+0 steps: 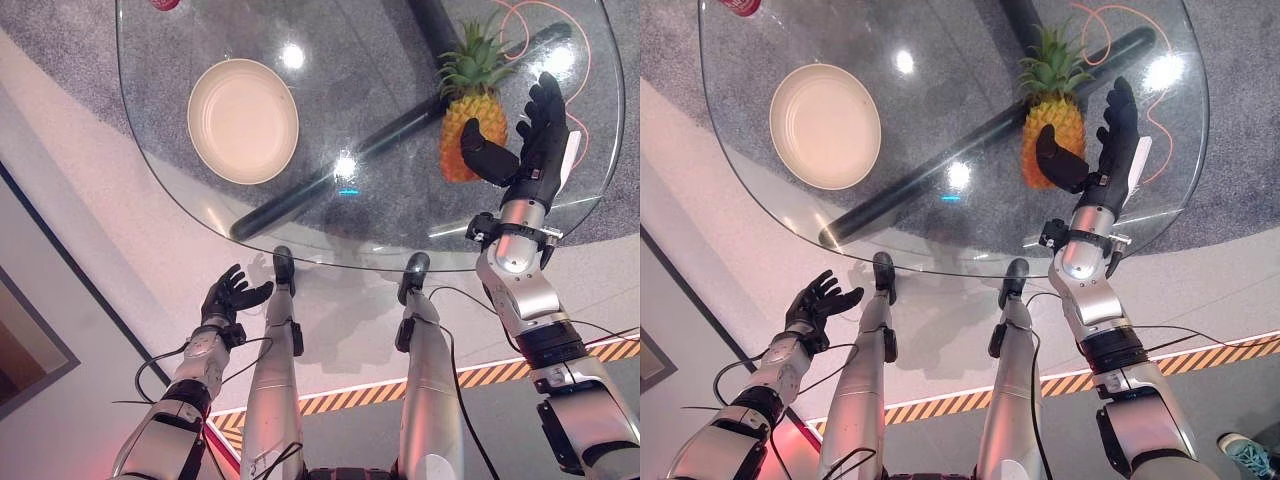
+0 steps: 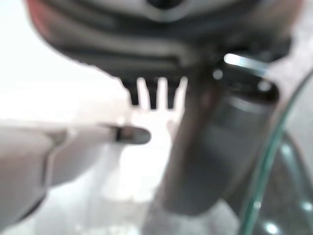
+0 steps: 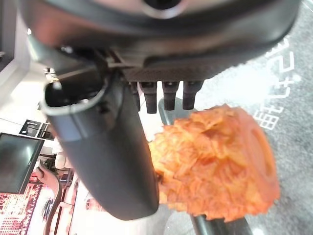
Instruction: Pick up the fruit to the plate
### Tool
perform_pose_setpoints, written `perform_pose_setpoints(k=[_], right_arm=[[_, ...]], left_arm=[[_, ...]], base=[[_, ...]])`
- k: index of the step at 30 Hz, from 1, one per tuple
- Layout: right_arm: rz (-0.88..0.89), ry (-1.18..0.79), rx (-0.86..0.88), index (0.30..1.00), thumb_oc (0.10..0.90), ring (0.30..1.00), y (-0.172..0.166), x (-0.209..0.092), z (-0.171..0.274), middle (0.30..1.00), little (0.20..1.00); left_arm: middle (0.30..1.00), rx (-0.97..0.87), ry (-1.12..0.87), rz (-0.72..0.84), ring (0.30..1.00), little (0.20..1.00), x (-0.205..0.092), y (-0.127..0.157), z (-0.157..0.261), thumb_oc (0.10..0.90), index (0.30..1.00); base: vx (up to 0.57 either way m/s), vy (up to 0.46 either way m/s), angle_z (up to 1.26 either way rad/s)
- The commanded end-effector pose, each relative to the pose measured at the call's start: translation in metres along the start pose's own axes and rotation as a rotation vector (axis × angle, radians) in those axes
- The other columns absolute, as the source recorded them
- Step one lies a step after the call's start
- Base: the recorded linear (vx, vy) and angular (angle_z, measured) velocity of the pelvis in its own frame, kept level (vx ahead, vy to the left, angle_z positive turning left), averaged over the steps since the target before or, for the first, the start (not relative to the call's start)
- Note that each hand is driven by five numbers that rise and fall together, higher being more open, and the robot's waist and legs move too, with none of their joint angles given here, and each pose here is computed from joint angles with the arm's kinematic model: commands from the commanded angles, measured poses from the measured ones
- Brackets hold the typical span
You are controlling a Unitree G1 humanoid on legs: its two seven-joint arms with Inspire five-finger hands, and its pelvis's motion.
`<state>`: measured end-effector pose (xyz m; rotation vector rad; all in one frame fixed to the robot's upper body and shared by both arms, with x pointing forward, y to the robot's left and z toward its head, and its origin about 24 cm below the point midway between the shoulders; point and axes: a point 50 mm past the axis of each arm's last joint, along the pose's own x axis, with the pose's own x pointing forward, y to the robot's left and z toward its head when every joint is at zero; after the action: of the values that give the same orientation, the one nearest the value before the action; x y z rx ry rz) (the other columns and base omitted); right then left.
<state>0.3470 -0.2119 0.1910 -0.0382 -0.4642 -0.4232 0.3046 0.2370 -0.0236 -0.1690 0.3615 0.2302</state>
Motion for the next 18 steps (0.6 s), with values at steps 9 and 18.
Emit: perform_pose_setpoints(k=[9,18], right_arm=[[0.03,0.071,0.008,0.9,0.8,0.9,-0.007,-0.007,-0.01,0.9,0.9],[0.135,0.146,-0.037,0.9,0.8,0.9,-0.001,-0.023,-0.024,0.9,0.9]], left_arm=[[0.9,0.005,0.041,0.089,0.9,0.9,-0.013,0.027,-0.022,0.8,0.9],[0.9,0.001,0.036,0.095,0.9,0.9,-0.014,0.026,-0.022,0.8,0.9]], base=[[0.0,0.0,0.0],[0.0,0.0,0.0]])
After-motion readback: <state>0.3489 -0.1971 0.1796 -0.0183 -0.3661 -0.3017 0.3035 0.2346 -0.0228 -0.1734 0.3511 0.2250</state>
